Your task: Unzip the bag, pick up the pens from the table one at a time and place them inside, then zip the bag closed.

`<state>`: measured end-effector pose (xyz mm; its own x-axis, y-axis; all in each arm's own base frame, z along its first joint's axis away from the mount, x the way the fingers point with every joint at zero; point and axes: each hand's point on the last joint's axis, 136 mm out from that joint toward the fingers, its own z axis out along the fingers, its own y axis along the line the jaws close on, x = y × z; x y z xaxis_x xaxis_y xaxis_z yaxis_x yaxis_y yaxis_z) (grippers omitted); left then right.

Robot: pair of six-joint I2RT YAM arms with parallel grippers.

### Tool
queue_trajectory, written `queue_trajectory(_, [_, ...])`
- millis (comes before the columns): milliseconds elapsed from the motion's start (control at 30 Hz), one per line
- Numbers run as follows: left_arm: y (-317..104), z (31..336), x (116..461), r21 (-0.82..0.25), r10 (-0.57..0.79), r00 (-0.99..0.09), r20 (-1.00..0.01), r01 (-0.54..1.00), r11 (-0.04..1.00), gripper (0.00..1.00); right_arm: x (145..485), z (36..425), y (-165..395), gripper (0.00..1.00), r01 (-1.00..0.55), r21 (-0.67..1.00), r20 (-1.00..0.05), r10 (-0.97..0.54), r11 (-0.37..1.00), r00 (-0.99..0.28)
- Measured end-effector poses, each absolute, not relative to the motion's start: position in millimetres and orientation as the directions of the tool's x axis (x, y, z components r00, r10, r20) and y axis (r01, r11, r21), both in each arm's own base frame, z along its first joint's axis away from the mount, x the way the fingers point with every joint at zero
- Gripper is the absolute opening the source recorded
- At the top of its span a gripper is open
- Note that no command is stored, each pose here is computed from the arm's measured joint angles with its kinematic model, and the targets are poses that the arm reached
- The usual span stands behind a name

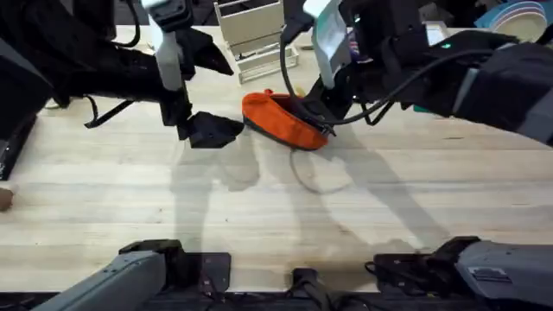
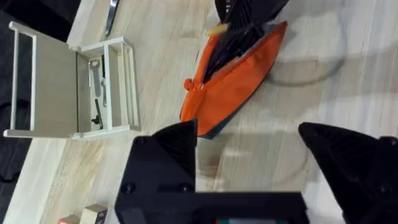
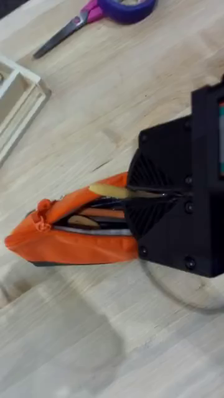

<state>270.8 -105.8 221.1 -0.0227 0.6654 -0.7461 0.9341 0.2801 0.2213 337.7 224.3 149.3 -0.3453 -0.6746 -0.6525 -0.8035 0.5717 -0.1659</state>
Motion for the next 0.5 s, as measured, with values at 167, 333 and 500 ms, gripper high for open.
queue_trajectory(167, [-105.8, 221.0, 270.8, 0.221, 0.665, -0.023, -0.746, 0.934, 0.28, 0.993, 341.7, 142.6, 227.1, 0.032, -0.813, -0.18, -0.646, -0.69, 0.553, -0.327])
queue_trajectory(333, [-105.8, 221.0, 270.8, 0.221, 0.665, -0.023, -0.746, 0.934, 0.28, 0.993, 339.1, 140.9, 233.4, 0.032, -0.826, -0.186, -0.643, -0.702, 0.532, -0.307])
queue_trajectory(500, [-105.8, 221.0, 270.8, 0.221, 0.665, -0.023, -0.746, 0.934, 0.28, 0.993, 328.4, 132.6, 239.6, 0.032, -0.85, -0.178, -0.616, -0.73, 0.496, -0.296])
